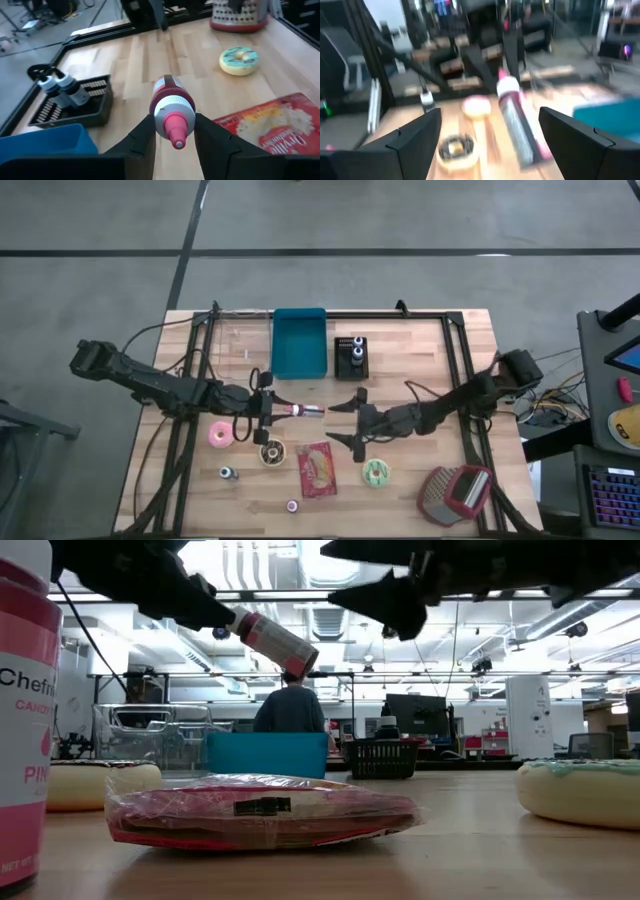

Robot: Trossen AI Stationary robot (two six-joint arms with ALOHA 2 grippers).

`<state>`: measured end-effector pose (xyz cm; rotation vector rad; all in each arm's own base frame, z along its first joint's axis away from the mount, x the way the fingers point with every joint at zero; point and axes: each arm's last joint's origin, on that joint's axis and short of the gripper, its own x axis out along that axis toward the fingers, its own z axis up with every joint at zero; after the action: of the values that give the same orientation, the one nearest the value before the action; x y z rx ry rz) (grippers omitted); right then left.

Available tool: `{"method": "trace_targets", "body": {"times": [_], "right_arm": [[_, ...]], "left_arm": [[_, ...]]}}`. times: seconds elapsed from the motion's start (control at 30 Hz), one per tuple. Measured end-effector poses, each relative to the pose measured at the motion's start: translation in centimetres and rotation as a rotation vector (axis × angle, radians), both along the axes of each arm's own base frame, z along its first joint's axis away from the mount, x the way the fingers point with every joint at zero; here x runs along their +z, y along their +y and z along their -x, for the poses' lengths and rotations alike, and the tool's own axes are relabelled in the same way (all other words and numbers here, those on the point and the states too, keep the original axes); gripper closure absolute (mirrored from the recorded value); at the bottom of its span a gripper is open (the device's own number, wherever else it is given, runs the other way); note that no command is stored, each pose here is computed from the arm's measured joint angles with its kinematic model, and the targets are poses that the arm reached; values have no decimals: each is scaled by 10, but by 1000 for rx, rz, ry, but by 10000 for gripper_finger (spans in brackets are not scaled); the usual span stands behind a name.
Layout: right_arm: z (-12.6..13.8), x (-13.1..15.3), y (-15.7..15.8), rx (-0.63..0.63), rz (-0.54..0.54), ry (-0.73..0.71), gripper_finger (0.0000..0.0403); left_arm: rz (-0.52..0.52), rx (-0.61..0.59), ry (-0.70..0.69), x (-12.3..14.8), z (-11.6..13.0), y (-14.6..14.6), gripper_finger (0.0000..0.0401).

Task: Pick & Place Food Item
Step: Put the top pink food coloring bottle into the black bin

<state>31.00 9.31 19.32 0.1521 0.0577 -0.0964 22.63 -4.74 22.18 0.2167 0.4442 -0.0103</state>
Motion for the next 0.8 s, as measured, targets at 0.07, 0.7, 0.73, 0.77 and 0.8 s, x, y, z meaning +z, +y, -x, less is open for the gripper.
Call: {"method": "trace_targets", "body": {"times": [0.07,0.7,0.73,0.77,0.8], "right_arm": [[5,2,-2,-5,-29,63,79],[31,-26,-10,-170,-320,467,75],[32,-27,-11,-169,-315,468,76],[32,-28,-11,-171,-310,471,76],[33,-29,-11,-176,-306,473,76]], "left_arm": [[-4,7,16,7,-2,1,289],[-98,295,228,121,-8,81,289],[-72,281,255,124,-10,87,289],[-41,268,284,127,-12,93,289],[-7,264,314,130,-16,99,289]]}}
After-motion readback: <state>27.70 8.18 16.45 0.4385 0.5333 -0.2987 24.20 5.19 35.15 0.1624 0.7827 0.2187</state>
